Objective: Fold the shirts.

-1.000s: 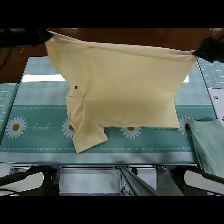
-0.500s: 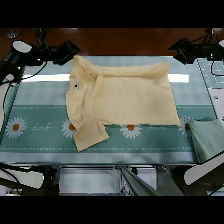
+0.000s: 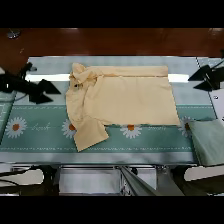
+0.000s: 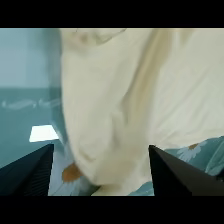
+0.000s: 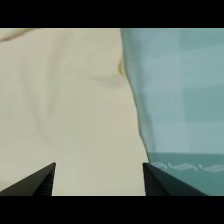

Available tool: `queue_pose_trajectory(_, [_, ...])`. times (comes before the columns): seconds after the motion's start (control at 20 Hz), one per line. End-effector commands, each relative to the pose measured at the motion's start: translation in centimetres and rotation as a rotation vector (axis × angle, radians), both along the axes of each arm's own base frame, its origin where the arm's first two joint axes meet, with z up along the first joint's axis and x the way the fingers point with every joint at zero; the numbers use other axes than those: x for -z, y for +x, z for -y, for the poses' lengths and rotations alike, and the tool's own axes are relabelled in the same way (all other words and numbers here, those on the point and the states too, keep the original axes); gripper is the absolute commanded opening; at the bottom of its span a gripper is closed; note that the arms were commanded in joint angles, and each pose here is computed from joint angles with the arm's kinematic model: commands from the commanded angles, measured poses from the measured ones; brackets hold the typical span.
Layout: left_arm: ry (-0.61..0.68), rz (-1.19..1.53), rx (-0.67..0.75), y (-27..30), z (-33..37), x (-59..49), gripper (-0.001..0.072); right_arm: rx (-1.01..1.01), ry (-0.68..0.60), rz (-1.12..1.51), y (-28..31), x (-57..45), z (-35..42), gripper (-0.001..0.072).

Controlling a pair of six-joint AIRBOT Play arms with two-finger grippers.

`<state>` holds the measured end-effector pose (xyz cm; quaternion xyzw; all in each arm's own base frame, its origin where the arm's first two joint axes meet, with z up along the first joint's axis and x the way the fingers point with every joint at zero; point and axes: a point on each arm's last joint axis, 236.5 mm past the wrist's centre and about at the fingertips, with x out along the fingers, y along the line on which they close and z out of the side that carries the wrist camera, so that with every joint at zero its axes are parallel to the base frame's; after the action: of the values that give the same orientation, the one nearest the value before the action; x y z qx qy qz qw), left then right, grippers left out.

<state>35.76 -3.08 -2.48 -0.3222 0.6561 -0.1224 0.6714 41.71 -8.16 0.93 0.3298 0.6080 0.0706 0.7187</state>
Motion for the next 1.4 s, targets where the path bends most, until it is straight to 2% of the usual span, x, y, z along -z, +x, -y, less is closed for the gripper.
queue_pose_trajectory(0.0, [-0.056, -0.055, -0.156, -7.6, 0.6, 3.7, 0.0699, 0.126, -0.044, 0.047, -5.2, 2.9, -0.5, 0.0616])
queue_pose_trajectory(0.1, [-0.117, -0.016, -0.243, -9.0, 2.5, 4.9, 0.0699, 0.144, 0.003, 0.078, -7.4, 4.0, -3.1, 0.0616])
queue_pose_trajectory(0.25, [-0.241, 0.070, -0.370, -7.8, 4.5, 5.3, 0.0699, 0.141, 0.076, 0.096, -9.4, 4.5, -6.0, 0.0617])
queue_pose_trajectory(0.45, [-0.228, 0.050, -0.342, -7.7, 7.1, 6.8, 0.0699, 0.135, 0.096, 0.072, -11.0, 5.0, -7.2, 0.0617])
queue_pose_trajectory(0.65, [-0.143, 0.112, -0.333, -6.0, 9.5, 8.1, 0.0698, 0.137, 0.120, 0.066, -11.1, 4.7, -7.6, 0.0616])
queue_pose_trajectory(0.7, [-0.128, 0.130, -0.329, -5.5, 9.7, 8.0, 0.0654, 0.143, 0.120, 0.069, -11.1, 4.5, -7.2, 0.0617])
queue_pose_trajectory(0.75, [-0.130, 0.140, -0.327, -5.1, 9.8, 7.7, 0.0360, 0.154, 0.113, 0.071, -11.1, 4.2, -6.4, 0.0616])
queue_pose_trajectory(0.8, [-0.134, 0.165, -0.303, -4.7, 9.9, 7.1, 0.0032, 0.177, 0.093, 0.069, -11.3, 4.0, -4.8, 0.0616])
queue_pose_trajectory(1.0, [-0.190, 0.221, -0.252, -3.0, 10.3, 4.2, 0.0022, 0.305, 0.011, -0.075, -15.7, 6.3, 0.5, 0.0616])
queue_pose_trajectory(1.2, [-0.200, 0.234, -0.241, -2.6, 10.5, 3.5, 0.0022, 0.293, 0.045, -0.203, -18.2, 9.6, -2.3, 0.0616])
queue_pose_trajectory(1.35, [-0.210, 0.228, -0.231, -2.8, 10.7, 3.4, 0.0022, 0.231, 0.074, -0.228, -17.4, 10.7, -4.4, 0.0617])
